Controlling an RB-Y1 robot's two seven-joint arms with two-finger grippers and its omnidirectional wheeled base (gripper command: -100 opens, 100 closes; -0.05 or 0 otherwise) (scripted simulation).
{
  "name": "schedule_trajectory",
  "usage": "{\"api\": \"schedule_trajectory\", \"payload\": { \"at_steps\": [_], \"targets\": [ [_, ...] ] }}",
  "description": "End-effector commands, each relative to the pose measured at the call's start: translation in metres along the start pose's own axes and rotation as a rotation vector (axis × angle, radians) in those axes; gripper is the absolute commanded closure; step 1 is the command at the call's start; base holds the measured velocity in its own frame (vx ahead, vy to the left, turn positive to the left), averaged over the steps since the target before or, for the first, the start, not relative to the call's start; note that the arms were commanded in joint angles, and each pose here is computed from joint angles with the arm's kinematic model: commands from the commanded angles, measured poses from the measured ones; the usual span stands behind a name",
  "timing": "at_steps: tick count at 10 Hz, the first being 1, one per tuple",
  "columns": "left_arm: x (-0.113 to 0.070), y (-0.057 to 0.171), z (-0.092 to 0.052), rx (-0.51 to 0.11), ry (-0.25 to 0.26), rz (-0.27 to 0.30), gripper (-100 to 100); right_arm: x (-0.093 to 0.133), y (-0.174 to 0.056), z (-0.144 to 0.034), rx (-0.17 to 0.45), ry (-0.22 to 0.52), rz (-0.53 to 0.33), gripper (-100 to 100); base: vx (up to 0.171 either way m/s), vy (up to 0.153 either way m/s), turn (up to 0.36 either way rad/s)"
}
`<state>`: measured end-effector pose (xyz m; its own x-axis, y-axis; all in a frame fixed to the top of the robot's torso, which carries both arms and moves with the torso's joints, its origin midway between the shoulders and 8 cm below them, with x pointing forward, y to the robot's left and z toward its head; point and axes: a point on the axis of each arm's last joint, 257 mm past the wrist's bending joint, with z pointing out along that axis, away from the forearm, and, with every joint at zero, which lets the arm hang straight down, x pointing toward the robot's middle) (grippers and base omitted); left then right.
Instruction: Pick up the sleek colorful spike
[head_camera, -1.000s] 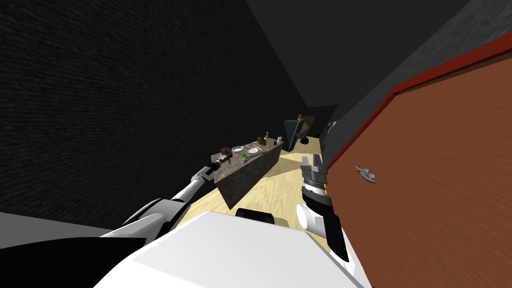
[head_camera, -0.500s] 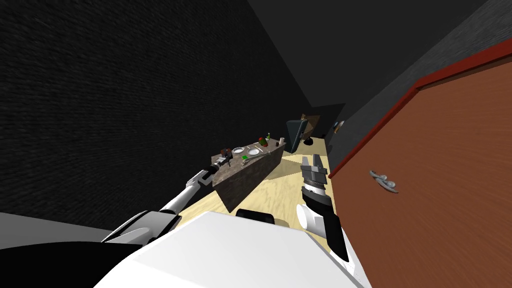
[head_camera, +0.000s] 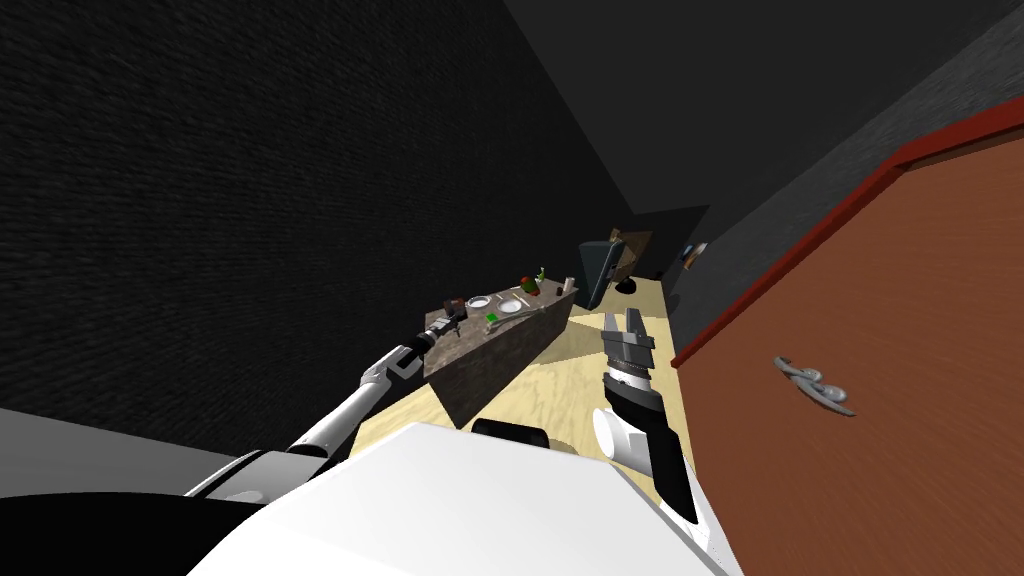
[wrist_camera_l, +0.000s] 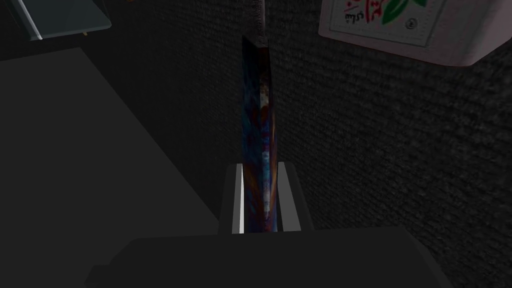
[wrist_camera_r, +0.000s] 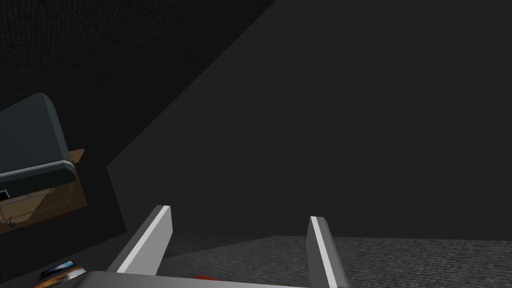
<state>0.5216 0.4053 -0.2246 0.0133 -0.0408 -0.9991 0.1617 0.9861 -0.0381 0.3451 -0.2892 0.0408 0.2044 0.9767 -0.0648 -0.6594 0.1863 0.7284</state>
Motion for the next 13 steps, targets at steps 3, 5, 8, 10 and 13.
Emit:
{"api": "schedule_trajectory", "payload": {
  "at_steps": [3,5,8,10,13],
  "targets": [
    [-0.008,-0.019,-0.01,0.031,-0.015,0.001,100,0.0,0.0,0.0,0.0,0.0,0.0,0,0.057,-0.009,0.031],
    [0.0,-0.026,-0.03,0.039,0.009,-0.008,100,0.0,0.0,0.0,0.0,0.0,0.0,0,0.103,-0.011,0.134],
    [-0.002,-0.037,-0.042,0.058,0.012,-0.013,100,0.0,0.0,0.0,0.0,0.0,0.0,0,0.049,-0.017,0.055],
    [-0.009,-0.049,-0.05,0.08,0.001,-0.011,100,0.0,0.0,0.0,0.0,0.0,0.0,0,0.089,-0.023,0.065],
    [-0.01,-0.064,-0.07,0.1,0.013,-0.021,100,0.0,0.0,0.0,0.0,0.0,0.0,0,0.061,-0.017,0.083]
  ]
}}
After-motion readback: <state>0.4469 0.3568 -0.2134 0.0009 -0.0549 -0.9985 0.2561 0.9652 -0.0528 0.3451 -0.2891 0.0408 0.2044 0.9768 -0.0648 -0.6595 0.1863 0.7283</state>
